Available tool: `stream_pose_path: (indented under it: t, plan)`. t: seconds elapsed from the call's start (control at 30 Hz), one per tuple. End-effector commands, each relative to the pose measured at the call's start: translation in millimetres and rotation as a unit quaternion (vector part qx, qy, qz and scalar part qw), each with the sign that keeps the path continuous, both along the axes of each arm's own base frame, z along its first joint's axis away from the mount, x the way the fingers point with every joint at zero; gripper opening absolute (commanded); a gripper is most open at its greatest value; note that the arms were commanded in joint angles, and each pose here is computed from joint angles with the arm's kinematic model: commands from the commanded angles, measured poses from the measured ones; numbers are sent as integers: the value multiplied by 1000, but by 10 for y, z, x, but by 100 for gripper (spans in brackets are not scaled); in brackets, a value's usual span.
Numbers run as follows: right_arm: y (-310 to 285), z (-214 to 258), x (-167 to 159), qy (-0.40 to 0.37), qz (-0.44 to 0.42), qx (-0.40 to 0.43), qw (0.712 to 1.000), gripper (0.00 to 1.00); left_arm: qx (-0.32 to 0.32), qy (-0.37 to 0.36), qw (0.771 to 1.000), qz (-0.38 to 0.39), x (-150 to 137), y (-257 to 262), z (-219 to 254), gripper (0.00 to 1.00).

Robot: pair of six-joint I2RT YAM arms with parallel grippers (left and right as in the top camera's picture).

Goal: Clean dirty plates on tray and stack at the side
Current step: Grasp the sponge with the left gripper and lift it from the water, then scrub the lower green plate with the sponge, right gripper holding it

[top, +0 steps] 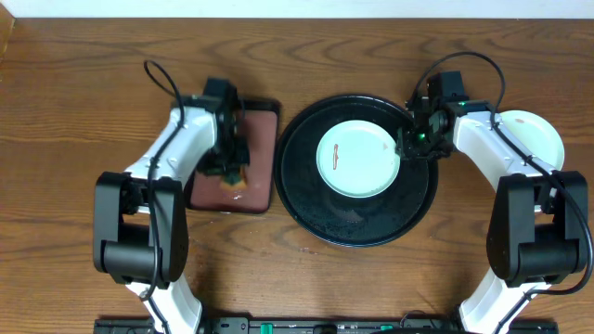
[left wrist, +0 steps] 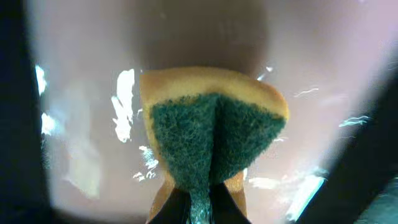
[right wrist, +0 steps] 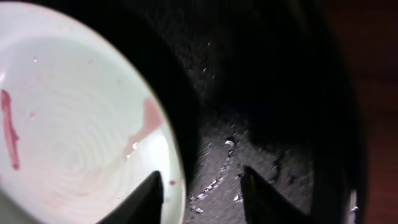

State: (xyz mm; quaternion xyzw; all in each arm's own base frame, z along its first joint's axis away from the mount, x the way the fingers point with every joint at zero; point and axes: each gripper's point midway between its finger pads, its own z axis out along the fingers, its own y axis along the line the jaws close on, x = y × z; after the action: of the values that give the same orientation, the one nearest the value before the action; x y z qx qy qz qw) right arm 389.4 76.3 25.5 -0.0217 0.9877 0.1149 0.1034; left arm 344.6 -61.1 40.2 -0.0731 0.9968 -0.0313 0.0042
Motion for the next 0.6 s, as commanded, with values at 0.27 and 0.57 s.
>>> stream_pose_path:
  t: [0.27, 0.57]
  plan:
    - [154, -190, -79, 20, 26, 23, 999, 31, -146, -140, 978, -58, 700, -928, 844, 7]
    - [134, -430, -119, 48, 14, 17, 999, 1, -177, -173, 966, -77, 778, -1501, 864, 7]
